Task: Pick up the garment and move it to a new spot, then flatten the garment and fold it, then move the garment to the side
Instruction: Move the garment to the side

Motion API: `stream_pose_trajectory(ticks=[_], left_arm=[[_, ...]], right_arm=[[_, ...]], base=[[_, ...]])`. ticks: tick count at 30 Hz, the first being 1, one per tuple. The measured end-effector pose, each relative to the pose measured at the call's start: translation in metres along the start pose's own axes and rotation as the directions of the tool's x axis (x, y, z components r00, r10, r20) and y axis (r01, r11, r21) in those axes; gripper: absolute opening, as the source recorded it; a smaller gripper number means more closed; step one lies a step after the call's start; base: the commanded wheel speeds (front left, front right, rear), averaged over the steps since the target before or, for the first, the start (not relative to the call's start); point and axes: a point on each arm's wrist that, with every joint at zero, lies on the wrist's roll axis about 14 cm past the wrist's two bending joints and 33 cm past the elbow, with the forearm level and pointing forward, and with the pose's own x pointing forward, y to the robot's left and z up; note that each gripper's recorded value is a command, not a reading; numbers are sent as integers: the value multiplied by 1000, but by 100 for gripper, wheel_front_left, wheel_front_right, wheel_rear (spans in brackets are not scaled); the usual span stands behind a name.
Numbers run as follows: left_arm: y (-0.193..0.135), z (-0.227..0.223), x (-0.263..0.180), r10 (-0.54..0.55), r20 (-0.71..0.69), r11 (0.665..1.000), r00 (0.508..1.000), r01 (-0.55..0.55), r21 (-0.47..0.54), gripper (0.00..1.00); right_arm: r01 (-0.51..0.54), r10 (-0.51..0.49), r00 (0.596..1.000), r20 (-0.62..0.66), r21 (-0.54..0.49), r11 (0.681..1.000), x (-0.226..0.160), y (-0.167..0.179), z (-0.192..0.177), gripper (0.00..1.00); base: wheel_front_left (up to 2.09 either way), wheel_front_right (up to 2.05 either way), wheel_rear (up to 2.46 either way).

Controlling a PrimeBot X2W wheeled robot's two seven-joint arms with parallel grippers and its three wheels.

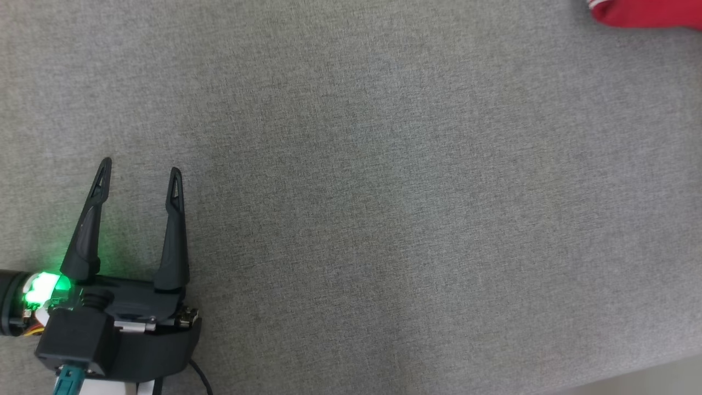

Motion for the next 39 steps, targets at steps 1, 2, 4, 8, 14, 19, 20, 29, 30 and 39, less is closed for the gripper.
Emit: stream_pose_trajectory(ticks=[1,2,4,8,14,19,20,29,30,39], left_arm=[[1,1,0,6,1,1000,1000,-6,1,100],[2,3,0,13,4,1000,1000,-13,-1,100],[4,6,-1,21,7,1000,1000,-21,-2,100],[10,17,-6,56,18,998,998,-56,-14,100],[23,32,-29,120,8,993,993,-120,-8,100],[34,50,-52,176,21,984,984,-176,-2,100],[34,54,-56,181,25,983,983,-181,-1,100],[40,77,-99,244,42,970,969,-244,-21,100],[42,80,-104,252,44,968,967,-252,-18,100],[47,96,-135,291,72,957,954,-290,-23,100]], right_arm=[[5,-6,999,41,9,1000,1,-2,11,100],[13,-13,997,80,9,1000,0,-5,22,100],[21,-24,991,130,21,1000,-2,-9,37,100],[-1,-11,974,225,55,999,-11,-1,62,100],[-70,19,935,353,132,989,-35,18,96,100],[-137,27,903,428,229,964,-64,35,113,100],[-144,21,898,440,248,958,-70,35,115,100],[-255,12,856,517,400,881,-132,74,116,100],[-268,13,850,527,410,872,-138,79,117,100],[-362,51,831,553,469,806,-191,128,105,100]], base=[[0,0,0],[0,0,0],[0,0,0],[0,0,0],[0,0,0],[0,0,0],[0,0,0],[0,0,0],[0,0,0],[0,0,0]])
